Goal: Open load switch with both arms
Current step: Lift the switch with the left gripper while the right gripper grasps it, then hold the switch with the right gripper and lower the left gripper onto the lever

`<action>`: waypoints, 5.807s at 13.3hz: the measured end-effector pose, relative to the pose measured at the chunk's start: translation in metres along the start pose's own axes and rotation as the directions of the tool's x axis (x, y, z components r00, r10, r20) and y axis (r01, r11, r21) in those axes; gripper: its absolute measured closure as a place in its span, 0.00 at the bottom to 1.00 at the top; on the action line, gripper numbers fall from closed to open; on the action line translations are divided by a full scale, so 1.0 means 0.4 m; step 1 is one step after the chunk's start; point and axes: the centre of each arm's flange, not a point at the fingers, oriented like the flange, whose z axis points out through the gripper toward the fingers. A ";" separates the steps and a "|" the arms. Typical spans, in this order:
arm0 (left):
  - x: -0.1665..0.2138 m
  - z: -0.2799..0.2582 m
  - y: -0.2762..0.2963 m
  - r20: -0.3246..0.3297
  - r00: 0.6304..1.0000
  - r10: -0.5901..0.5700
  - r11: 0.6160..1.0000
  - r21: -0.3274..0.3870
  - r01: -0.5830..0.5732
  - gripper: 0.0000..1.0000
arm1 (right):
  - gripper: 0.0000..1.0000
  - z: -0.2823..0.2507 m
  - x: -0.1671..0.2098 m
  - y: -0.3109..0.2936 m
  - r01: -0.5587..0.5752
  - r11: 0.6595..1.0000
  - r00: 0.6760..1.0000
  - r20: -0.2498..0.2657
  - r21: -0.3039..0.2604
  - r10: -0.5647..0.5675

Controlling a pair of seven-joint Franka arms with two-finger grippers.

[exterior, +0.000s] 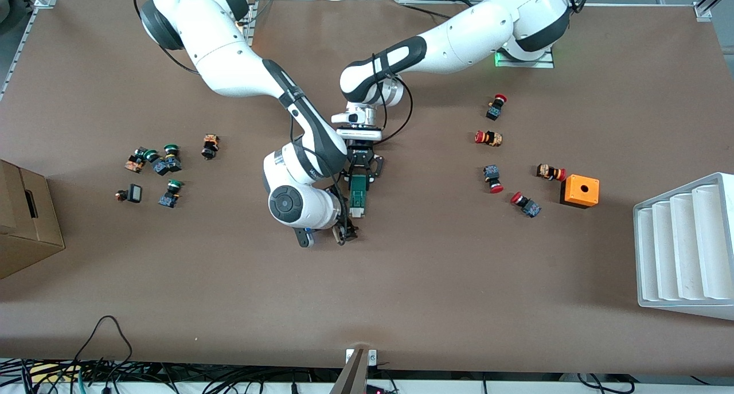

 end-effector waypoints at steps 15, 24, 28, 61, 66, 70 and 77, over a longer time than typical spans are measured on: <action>0.000 0.000 0.000 0.000 1.000 -0.003 1.000 0.000 0.003 0.49 | 0.20 0.010 -0.012 -0.002 -0.186 0.982 0.982 0.041 -0.018 0.186; 0.000 0.000 0.000 0.000 1.000 -0.005 1.000 0.000 0.005 0.49 | 0.66 -0.006 -0.046 0.000 -0.186 0.982 0.981 0.042 -0.022 0.187; 0.000 0.000 0.000 0.000 1.000 -0.008 1.000 0.000 0.008 0.49 | 0.70 -0.010 -0.050 0.000 -0.192 0.981 0.980 0.043 -0.024 0.192; 0.000 0.000 0.000 0.000 1.000 -0.010 1.000 0.000 0.010 0.49 | 0.60 -0.041 -0.053 0.018 -0.126 0.992 0.992 0.028 -0.006 0.126; 0.000 0.000 0.000 0.000 1.000 -0.010 1.000 0.000 0.010 0.49 | 0.71 -0.038 -0.059 0.019 -0.123 0.992 0.992 0.027 -0.007 0.123; 0.000 0.000 0.000 0.000 1.000 -0.011 1.000 0.000 0.011 0.49 | 0.71 -0.039 -0.064 0.020 -0.118 0.993 0.993 0.023 -0.006 0.118; 0.001 0.000 0.000 0.000 1.000 -0.012 1.000 0.000 0.012 0.49 | 0.71 -0.059 -0.098 0.048 -0.106 0.994 0.994 0.019 -0.021 0.106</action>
